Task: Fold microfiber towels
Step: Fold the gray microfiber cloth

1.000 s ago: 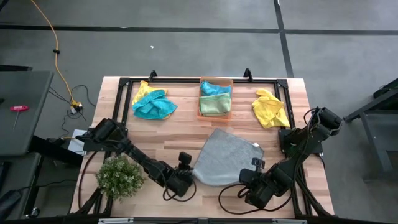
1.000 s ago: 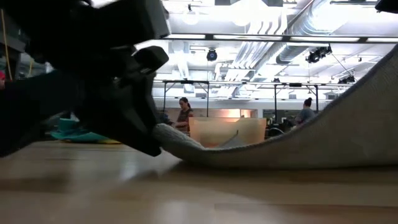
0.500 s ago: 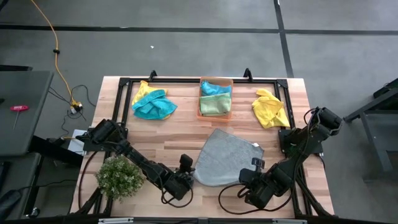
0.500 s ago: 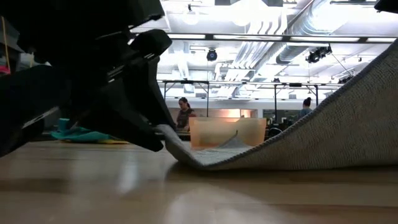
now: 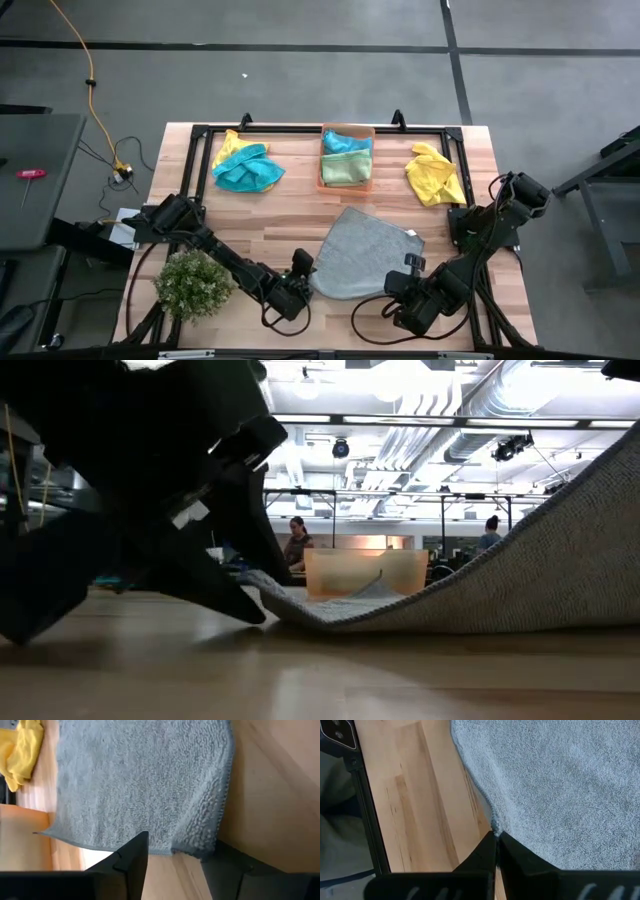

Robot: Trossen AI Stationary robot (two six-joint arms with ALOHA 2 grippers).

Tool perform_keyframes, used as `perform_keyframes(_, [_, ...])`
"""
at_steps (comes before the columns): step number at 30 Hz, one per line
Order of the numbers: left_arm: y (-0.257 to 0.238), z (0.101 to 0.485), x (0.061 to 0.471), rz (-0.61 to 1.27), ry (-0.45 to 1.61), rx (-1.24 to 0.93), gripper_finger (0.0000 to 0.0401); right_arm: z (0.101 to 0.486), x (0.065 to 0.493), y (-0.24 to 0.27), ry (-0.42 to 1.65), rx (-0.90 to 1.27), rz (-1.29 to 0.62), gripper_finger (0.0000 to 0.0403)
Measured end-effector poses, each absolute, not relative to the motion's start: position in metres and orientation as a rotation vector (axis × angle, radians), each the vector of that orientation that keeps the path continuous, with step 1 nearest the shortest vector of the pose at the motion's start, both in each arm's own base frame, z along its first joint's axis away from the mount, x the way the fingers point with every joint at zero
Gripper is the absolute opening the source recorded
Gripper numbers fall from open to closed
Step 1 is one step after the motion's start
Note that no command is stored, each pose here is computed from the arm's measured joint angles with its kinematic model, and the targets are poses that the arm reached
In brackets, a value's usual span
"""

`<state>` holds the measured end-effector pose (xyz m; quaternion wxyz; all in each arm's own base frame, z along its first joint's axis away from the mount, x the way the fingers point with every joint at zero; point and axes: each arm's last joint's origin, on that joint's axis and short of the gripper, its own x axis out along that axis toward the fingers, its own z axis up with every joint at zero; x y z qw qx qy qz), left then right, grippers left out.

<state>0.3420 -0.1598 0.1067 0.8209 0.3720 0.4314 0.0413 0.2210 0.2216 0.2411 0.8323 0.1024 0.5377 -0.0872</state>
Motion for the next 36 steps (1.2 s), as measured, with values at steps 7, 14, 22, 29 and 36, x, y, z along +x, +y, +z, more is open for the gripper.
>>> perform_keyframes(7, [-0.175, 0.108, 0.337, 0.098, 0.867, 0.86, 0.0103, 0.241, 0.221, 0.222, 1.139, 0.218, -0.185, 0.0])
perform_keyframes(14, [-0.183, 0.108, 0.334, 0.062, 0.846, 0.887, 0.0036, 0.241, 0.221, 0.222, 1.139, 0.218, -0.184, 0.0])
perform_keyframes(22, [-0.176, 0.111, 0.335, 0.083, 0.869, 0.835, 0.0002, 0.241, 0.219, 0.224, 1.171, 0.263, -0.172, 0.0])
perform_keyframes(29, [-0.182, 0.136, 0.324, 0.017, 0.881, 0.536, 0.0001, 0.242, 0.21, 0.241, 1.227, 0.404, -0.1, 0.0])
perform_keyframes(36, [-0.183, 0.157, 0.319, -0.009, 0.86, 0.365, 0.0, 0.243, 0.217, 0.259, 1.131, 0.496, 0.0, 0.0])
